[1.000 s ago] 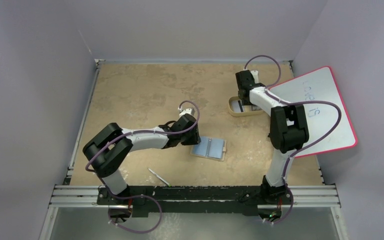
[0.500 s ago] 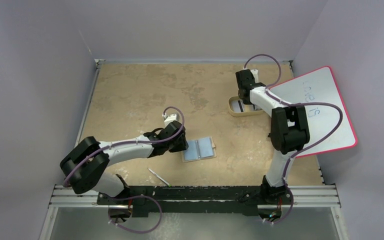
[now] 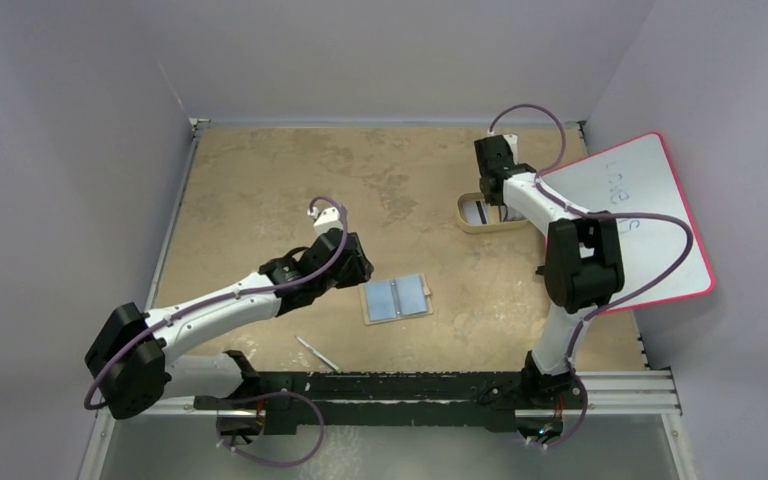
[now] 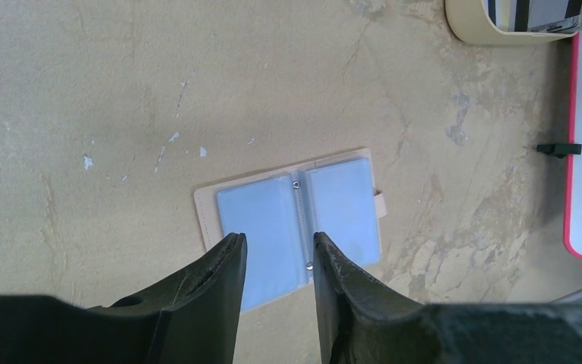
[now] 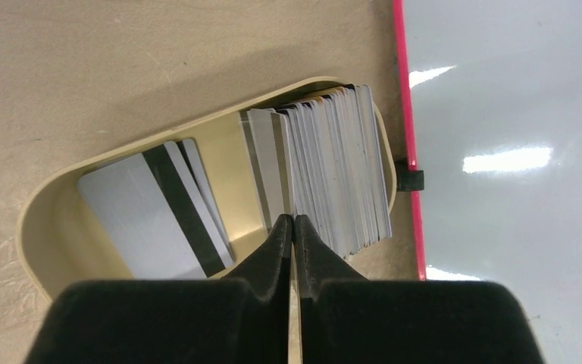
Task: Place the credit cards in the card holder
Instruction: Pick up the credit card from the storage box.
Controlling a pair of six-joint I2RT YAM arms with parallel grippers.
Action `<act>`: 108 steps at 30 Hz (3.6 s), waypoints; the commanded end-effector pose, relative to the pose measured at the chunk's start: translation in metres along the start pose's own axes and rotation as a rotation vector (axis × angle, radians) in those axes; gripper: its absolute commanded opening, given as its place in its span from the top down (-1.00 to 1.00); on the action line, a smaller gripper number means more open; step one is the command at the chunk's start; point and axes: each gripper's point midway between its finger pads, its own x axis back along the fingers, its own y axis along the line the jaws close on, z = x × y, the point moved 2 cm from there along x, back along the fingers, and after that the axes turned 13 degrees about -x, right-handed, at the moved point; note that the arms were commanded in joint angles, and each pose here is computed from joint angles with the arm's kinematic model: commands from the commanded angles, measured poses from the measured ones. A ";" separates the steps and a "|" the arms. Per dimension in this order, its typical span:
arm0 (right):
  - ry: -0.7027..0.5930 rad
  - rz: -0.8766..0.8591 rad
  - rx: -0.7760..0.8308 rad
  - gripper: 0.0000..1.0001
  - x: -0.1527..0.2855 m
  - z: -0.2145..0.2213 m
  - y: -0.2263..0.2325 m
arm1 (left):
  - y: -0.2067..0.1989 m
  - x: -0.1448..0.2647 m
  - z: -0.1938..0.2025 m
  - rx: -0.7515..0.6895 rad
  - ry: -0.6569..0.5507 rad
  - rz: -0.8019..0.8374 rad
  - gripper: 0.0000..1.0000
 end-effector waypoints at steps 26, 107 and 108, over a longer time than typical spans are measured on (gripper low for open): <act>-0.067 -1.031 -0.294 1.00 0.187 0.005 0.054 | -0.025 0.010 -0.049 0.192 -0.046 0.261 0.20; 0.282 -1.630 -0.611 1.00 0.299 0.118 0.099 | -0.075 0.058 -0.071 0.429 -0.177 0.791 0.54; 0.283 -1.614 -0.606 0.95 0.295 0.121 0.099 | -0.074 0.057 -0.069 0.431 -0.178 0.785 0.66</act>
